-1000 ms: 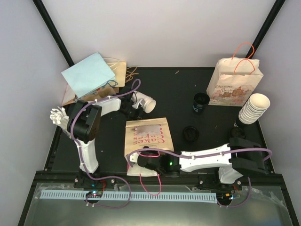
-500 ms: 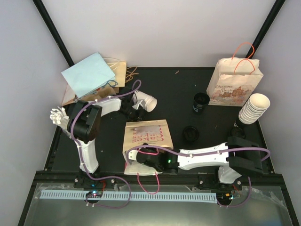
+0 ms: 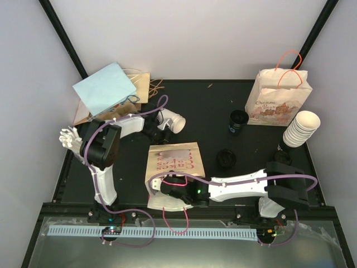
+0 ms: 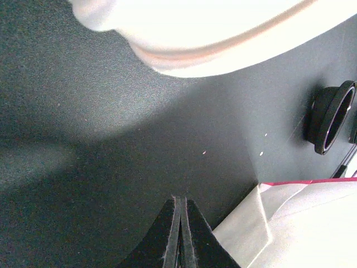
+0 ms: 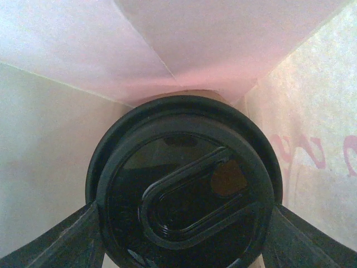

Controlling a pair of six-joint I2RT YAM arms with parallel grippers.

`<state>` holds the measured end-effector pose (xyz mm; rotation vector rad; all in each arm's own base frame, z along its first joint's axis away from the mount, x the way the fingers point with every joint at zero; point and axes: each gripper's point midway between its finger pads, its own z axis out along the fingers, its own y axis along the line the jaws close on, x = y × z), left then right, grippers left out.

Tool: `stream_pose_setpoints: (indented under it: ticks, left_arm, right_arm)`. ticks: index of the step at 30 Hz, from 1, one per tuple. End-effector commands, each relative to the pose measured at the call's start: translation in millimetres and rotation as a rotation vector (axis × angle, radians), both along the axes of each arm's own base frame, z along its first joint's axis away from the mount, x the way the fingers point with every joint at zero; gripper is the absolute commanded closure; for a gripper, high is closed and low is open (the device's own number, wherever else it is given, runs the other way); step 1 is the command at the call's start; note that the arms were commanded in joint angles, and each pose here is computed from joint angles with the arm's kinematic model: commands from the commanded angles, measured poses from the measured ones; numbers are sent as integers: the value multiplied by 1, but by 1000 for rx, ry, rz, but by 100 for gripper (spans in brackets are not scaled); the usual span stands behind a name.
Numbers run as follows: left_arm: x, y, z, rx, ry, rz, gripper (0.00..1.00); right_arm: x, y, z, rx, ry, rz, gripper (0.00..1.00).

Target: Pack the takeout coffee

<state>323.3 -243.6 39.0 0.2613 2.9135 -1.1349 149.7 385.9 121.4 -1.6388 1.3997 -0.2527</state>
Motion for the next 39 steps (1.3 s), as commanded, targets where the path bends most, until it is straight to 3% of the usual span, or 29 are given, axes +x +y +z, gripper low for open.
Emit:
stream_pose_setpoints:
  ticks: [1,39]
  left_arm:
    - [-9,-6,2,-22,21,-32,98]
    - [-34,0,0,-10,91,16,98]
  right_arm:
    - [7,0,-4,-11,4,-36,50]
    - [22,-8,-28,-166,-44,-105,50]
